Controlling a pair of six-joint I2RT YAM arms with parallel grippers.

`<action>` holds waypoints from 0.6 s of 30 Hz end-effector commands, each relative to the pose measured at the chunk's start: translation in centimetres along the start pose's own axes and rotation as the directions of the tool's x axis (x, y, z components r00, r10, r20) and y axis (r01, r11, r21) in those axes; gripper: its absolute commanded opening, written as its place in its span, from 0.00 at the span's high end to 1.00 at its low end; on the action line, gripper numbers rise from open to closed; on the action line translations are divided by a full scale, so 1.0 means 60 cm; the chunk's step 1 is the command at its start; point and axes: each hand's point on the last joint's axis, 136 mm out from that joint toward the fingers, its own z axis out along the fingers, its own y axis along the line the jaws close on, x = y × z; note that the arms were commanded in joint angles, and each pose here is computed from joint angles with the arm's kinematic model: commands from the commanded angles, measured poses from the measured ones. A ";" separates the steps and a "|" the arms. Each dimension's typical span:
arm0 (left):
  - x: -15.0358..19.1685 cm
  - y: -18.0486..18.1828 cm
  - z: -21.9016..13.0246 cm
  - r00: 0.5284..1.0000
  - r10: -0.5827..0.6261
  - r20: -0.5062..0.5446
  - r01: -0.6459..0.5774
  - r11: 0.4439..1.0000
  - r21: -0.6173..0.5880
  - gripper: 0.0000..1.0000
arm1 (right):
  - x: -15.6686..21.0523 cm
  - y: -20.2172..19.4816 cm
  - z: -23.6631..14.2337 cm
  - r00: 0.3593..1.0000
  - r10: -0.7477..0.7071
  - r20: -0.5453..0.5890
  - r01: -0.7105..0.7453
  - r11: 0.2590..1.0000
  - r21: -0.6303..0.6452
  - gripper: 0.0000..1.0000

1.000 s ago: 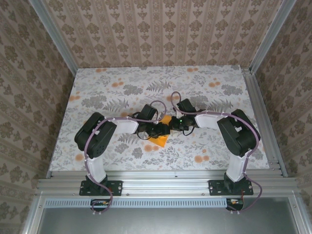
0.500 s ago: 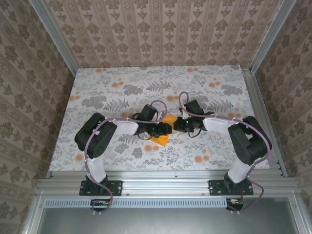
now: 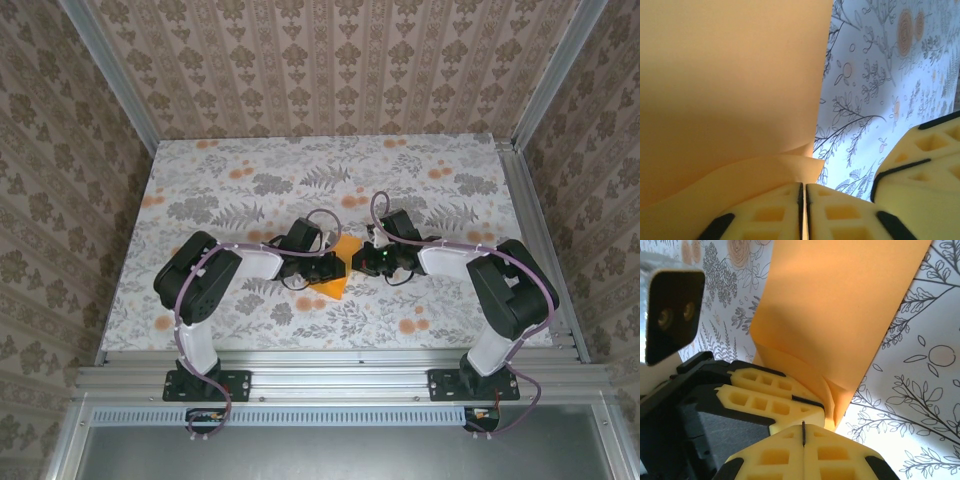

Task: Fold a paper plane with a square sheet of paper (pick it up from the middle)
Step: Fold the triangle a second time at the center of the table.

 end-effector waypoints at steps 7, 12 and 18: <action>0.029 0.035 0.009 0.998 -0.016 -0.053 0.013 0.998 -0.055 1.00 | -0.008 0.002 0.018 0.999 0.030 -0.024 -0.031 0.999 -0.032 0.95; 0.030 0.036 0.011 0.998 -0.016 -0.058 0.013 0.998 -0.057 1.00 | -0.009 -0.001 0.030 0.999 0.031 -0.035 -0.032 0.999 -0.036 0.95; 0.031 0.039 0.010 0.998 -0.014 -0.060 0.010 0.998 -0.067 1.00 | -0.004 -0.007 0.042 0.998 0.028 -0.054 -0.029 0.999 -0.019 0.95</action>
